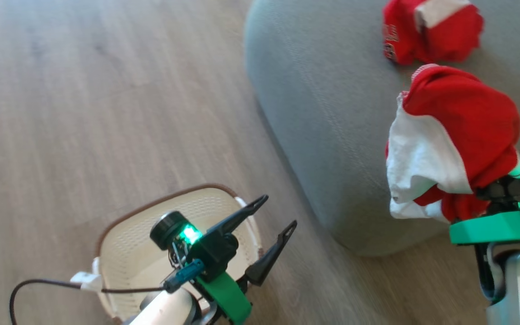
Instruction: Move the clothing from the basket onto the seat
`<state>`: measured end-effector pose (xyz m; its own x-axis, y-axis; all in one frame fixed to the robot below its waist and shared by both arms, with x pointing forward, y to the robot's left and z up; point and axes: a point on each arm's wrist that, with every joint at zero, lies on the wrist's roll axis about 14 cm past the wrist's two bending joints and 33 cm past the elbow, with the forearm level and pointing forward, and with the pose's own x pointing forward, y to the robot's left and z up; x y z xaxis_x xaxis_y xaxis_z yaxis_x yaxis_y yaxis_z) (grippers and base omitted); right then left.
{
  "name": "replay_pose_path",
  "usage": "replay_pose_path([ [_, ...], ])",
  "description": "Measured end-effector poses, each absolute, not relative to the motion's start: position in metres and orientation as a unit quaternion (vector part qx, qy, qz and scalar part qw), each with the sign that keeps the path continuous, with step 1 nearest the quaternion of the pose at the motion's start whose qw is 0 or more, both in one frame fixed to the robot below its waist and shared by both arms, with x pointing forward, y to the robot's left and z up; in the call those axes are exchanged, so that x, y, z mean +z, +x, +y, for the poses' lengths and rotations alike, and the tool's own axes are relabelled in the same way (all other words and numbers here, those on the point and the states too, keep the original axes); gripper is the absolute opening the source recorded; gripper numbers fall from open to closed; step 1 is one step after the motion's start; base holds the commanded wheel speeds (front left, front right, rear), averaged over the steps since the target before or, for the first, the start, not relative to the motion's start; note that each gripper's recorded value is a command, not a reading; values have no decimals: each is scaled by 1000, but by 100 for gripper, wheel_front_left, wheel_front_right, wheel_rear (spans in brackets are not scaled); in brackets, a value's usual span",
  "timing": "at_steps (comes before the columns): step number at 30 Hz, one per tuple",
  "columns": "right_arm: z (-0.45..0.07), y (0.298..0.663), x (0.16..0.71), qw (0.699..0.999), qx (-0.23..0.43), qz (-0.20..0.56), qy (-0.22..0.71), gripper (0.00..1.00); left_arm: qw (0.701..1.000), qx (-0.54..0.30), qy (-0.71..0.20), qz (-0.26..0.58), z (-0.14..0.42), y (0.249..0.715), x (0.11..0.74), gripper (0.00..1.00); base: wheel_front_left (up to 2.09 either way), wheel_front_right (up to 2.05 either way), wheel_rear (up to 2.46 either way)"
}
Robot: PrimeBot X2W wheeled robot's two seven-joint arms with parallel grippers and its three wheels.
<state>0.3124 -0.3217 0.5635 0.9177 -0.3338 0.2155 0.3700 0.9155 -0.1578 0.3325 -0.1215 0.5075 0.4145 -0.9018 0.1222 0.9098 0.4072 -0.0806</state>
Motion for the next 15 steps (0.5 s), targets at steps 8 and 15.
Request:
replay_pose_path([
  [8, -350, 284, 563, 961, -239, -77, -114, 0, 807, -585, -81, -24, -149, 324, 502, 100, 0, 0, 0],
  [15, -359, 278, 563, 956, -257, -71, -120, 0, 800, -593, -89, -20, -155, 323, 498, 100, 0, 0, 0],
])
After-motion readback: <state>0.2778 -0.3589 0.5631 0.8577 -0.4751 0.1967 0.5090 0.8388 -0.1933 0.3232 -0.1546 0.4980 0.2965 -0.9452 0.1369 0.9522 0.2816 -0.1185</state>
